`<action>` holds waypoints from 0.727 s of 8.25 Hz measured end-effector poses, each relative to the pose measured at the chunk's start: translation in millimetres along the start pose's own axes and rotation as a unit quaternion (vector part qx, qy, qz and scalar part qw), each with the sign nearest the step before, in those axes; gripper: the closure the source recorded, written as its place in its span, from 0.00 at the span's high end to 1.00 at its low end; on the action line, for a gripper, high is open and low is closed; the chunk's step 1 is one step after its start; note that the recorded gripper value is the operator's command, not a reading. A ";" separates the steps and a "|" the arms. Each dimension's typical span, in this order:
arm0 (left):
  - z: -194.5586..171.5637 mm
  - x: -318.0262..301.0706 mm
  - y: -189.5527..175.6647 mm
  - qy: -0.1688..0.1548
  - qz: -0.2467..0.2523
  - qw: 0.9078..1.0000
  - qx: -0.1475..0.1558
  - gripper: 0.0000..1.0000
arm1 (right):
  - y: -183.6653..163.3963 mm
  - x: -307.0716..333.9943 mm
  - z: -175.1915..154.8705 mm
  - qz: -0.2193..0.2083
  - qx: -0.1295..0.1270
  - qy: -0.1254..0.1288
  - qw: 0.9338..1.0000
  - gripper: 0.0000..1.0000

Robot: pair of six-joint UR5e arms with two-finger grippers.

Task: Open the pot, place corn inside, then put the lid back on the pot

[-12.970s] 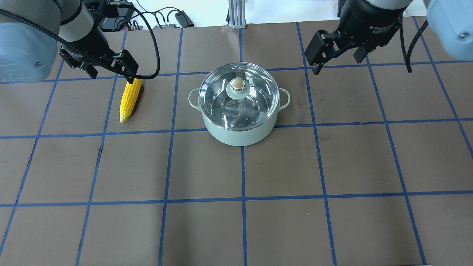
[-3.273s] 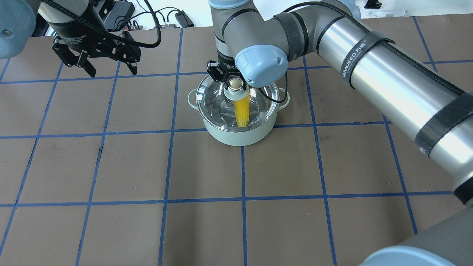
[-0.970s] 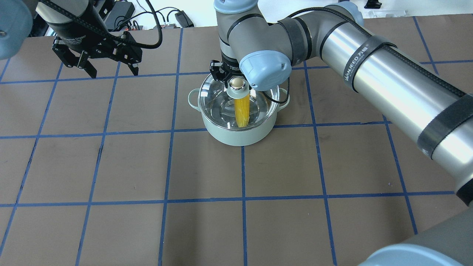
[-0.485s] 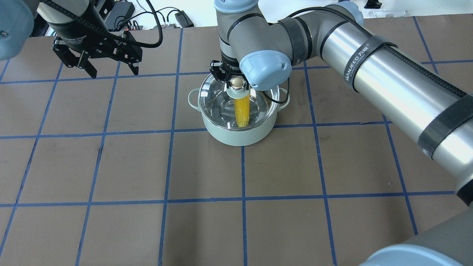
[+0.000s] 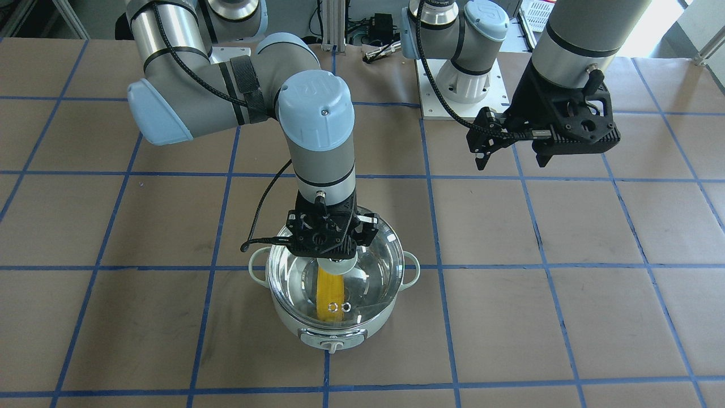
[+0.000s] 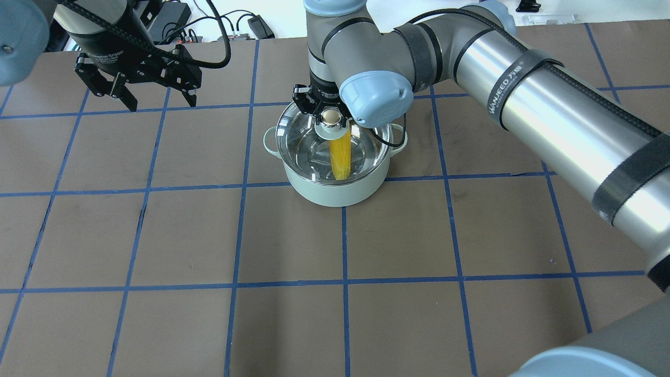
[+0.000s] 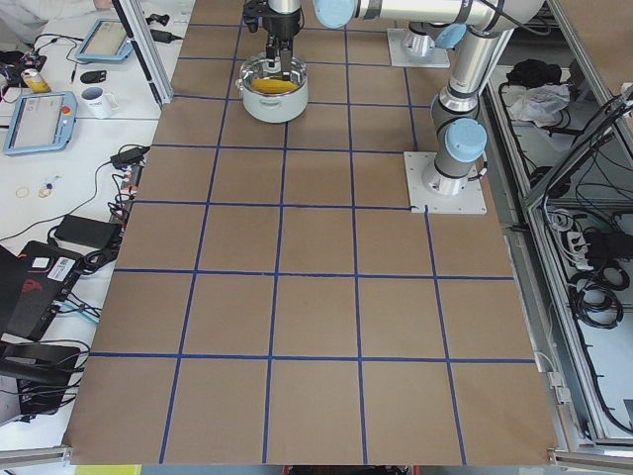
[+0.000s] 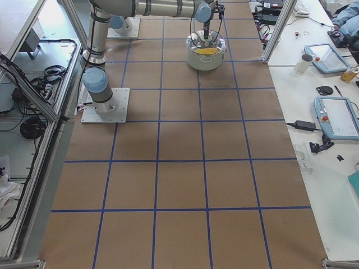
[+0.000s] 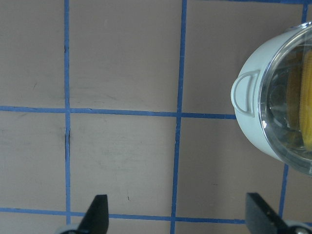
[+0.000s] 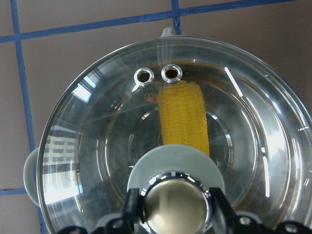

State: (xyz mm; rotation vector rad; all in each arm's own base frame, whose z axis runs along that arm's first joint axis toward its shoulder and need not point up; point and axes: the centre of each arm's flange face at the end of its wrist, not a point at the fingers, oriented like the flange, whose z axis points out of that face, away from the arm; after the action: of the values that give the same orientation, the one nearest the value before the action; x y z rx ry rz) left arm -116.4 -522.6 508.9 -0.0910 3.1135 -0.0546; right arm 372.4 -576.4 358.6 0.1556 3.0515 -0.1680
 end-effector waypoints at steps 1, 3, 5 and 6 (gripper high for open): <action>-0.1 0.4 0.0 0.002 0.001 1.000 0.000 1.00 | -0.1 -0.4 -0.3 -0.003 0.000 -0.002 1.000 0.82; -0.3 0.7 0.0 0.003 0.002 1.000 0.000 1.00 | -0.3 -0.2 -0.3 -0.007 0.002 -0.001 1.000 0.92; -0.4 0.7 0.0 0.004 0.003 1.000 0.000 1.00 | -1.8 1.2 -3.3 -0.008 0.006 0.001 1.000 0.97; -0.2 0.7 0.0 0.004 0.003 1.000 0.000 1.00 | -4.9 6.0 -11.2 -0.012 0.013 0.003 1.000 0.99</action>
State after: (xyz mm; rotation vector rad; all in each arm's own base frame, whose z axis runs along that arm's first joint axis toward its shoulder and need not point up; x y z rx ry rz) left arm -117.2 -522.7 509.1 -0.0829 3.1210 -0.0553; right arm 365.0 -579.3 369.7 0.1210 3.0582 -0.2087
